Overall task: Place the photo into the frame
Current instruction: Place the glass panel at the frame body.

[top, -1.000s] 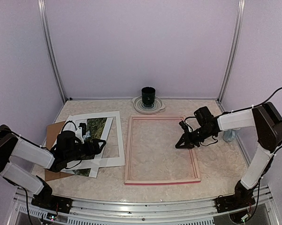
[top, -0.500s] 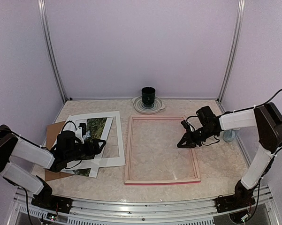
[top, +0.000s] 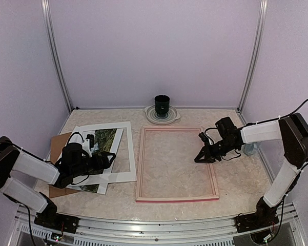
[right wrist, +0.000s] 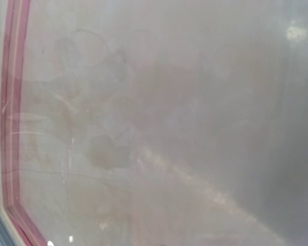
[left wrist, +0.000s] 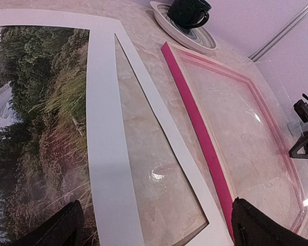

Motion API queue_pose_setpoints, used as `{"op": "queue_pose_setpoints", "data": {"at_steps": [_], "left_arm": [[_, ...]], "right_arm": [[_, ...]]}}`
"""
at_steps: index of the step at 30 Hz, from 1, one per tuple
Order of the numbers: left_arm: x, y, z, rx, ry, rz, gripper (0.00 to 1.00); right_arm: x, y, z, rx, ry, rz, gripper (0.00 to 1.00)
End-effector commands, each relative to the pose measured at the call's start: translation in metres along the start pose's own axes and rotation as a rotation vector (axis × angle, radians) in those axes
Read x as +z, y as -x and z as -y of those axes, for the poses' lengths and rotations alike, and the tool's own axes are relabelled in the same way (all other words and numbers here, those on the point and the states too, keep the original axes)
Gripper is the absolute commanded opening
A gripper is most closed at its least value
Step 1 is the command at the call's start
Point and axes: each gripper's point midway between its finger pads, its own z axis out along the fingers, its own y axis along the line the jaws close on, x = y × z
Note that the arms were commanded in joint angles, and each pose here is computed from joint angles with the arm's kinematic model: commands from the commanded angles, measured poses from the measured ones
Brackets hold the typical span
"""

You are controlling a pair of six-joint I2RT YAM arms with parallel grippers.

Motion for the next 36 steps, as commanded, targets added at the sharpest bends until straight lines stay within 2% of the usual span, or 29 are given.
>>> {"op": "queue_pose_setpoints", "data": {"at_steps": [1,36], "left_arm": [[-0.0017,0.0051,-0.0008,0.006,-0.003,0.024,0.99],[-0.0012,0.004,-0.001,0.004,-0.004,0.021,0.99]], "right_arm": [[-0.0072,0.0023,0.0013,-0.009,-0.008,0.022,0.08],[-0.0137,0.0034,0.0069,-0.001,-0.016,0.036,0.08]]}}
